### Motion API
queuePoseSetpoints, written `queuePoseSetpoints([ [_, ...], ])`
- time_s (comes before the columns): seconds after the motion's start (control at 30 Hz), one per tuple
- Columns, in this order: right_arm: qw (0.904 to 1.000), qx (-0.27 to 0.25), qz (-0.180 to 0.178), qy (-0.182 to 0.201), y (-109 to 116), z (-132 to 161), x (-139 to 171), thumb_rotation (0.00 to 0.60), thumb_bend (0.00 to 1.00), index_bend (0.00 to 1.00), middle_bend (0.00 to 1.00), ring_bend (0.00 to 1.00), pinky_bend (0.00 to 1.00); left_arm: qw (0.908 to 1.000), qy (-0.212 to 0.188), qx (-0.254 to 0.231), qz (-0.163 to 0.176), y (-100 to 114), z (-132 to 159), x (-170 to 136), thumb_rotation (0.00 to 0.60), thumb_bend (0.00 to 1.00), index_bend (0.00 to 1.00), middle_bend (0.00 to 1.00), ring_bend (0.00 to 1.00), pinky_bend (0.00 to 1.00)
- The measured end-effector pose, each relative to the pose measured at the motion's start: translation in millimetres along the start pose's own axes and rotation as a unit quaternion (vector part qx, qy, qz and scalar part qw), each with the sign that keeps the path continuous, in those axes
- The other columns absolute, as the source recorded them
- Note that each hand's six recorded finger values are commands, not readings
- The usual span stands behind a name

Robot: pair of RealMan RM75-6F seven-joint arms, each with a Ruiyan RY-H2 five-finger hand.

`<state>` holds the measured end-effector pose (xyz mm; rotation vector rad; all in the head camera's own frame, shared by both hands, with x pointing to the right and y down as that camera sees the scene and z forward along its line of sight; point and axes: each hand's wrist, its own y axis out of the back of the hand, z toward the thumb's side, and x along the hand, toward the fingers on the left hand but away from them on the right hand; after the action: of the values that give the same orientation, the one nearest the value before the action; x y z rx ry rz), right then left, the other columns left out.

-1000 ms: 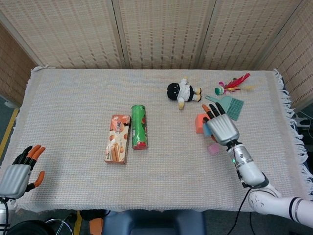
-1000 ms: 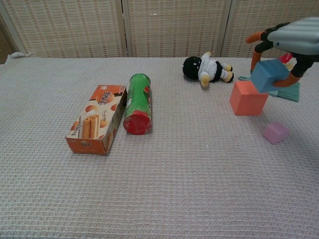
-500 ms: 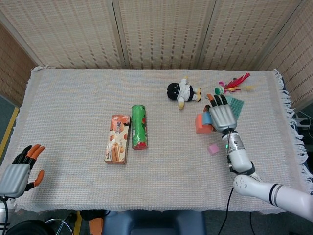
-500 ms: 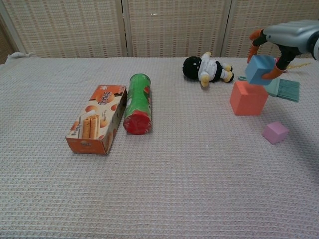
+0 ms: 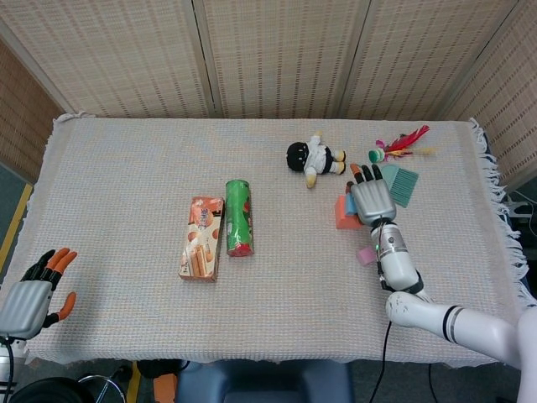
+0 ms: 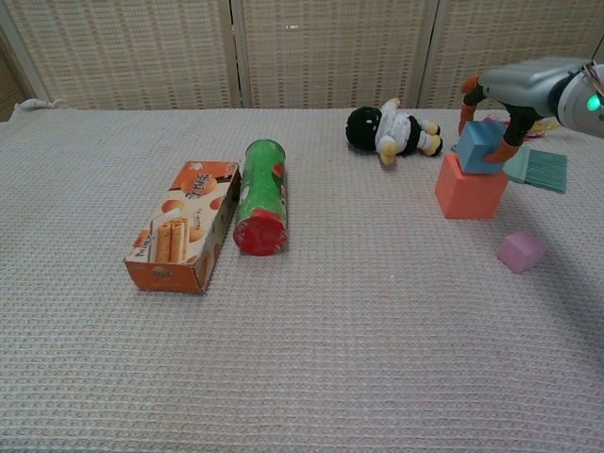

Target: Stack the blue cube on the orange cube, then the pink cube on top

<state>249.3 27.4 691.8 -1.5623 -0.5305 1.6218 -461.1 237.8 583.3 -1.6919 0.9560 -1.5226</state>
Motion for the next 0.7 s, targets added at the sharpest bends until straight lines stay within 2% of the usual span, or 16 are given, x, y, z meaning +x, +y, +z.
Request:
queuePoseSetpoints([
  [0.47,0.9999,0.012,0.009,-0.002,-3.5,-4.6,-2.4,0.6,0.17,0.54,0.0,0.0,0.0,1.0,0.002,0.003,-0.007,-3.3,-0.1,2.2,0.6,0.46,0.08,0.03,0.0,0.19],
  [0.7,0.9999,0.009,0.007,-0.001,-1.1,-4.7,-1.3,0.6,0.17,0.43,0.0,0.0,0.0,1.0,0.002,0.003,-0.008,-3.7,0.0,2.4,0.6,0.46,0.08,0.03,0.0,0.19],
])
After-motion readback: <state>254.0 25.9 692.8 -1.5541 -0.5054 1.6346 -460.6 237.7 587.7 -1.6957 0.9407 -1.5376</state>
